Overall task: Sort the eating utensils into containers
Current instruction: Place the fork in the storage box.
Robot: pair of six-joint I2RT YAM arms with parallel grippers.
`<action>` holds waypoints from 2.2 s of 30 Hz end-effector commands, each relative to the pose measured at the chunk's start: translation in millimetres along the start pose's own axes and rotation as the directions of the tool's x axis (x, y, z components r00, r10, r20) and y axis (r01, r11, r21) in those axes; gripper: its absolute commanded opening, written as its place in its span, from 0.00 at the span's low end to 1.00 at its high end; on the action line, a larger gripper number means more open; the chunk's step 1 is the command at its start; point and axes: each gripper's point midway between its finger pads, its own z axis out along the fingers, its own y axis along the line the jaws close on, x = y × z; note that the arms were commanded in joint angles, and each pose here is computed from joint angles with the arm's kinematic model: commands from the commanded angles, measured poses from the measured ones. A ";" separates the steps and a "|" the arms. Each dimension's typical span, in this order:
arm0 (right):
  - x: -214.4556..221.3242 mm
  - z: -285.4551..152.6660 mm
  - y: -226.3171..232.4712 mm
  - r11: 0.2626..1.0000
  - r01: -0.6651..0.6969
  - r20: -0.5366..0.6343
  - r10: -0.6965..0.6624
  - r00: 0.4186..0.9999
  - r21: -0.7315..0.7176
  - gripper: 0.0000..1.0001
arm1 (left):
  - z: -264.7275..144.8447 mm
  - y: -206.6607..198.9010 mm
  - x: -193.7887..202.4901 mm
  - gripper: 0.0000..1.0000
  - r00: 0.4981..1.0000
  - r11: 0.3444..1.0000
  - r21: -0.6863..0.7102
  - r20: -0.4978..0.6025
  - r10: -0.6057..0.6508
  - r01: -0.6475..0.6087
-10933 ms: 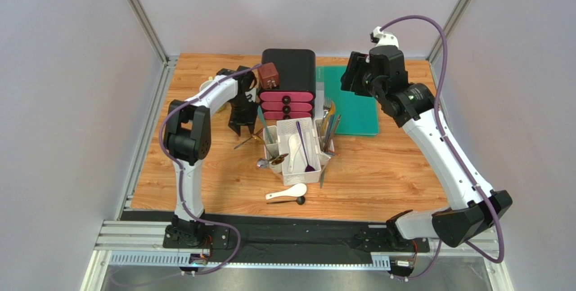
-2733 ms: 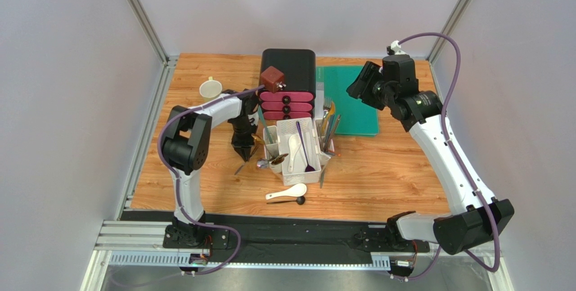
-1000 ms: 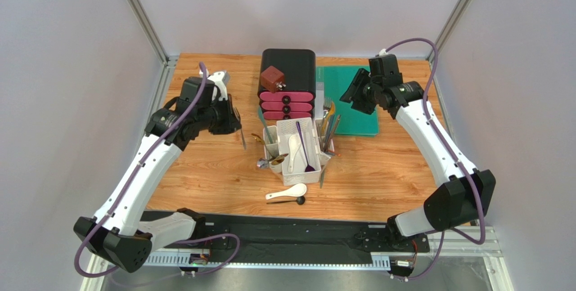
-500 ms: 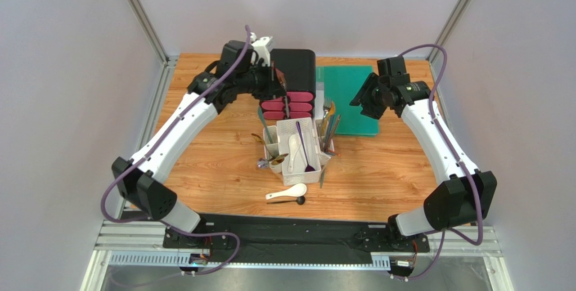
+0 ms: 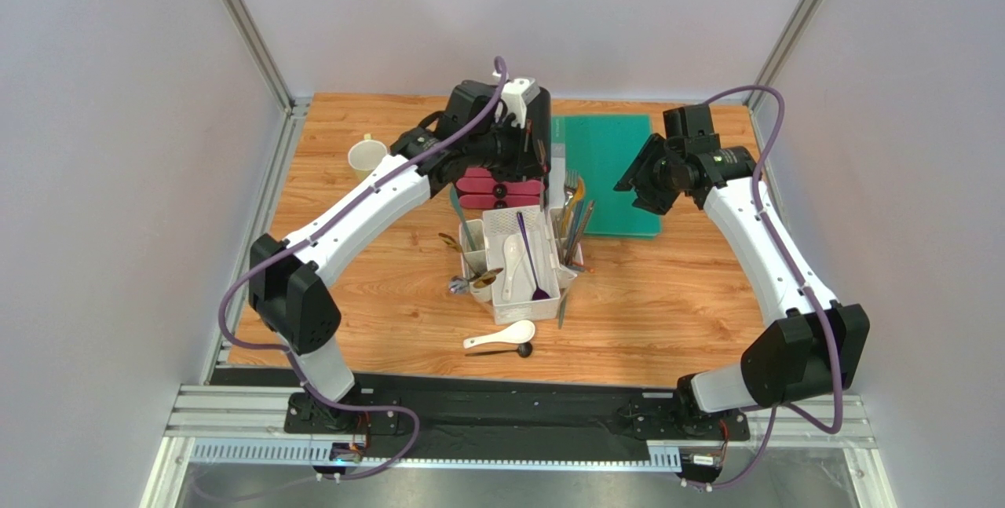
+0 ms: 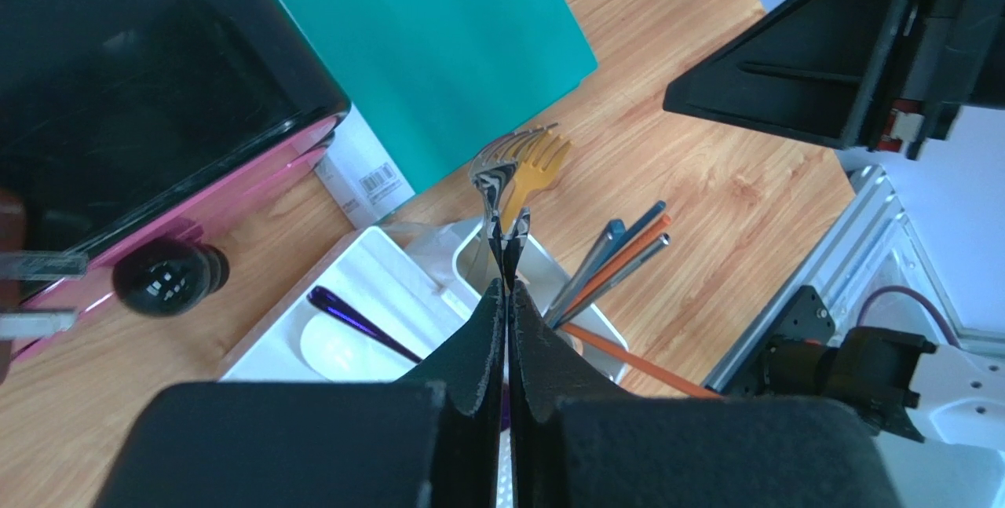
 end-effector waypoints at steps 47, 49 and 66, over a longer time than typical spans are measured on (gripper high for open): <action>39.4 -12.3 -22.2 0.998 -0.001 -0.048 -0.002 0.999 -0.057 0.50 | 77.4 -10.2 77.0 0.27 0.974 0.970 -0.085 -0.015 0.227 -0.227; 40.5 -12.5 -25.1 0.999 -0.002 -0.046 0.000 0.999 -0.051 0.51 | 69.1 -7.1 70.7 0.32 0.974 0.967 -0.119 0.003 0.226 -0.224; 59.6 -11.0 -48.1 1.000 -0.026 -0.087 0.026 0.996 -0.003 0.56 | -73.4 34.4 12.9 0.34 0.992 0.912 -0.410 0.107 0.063 -0.014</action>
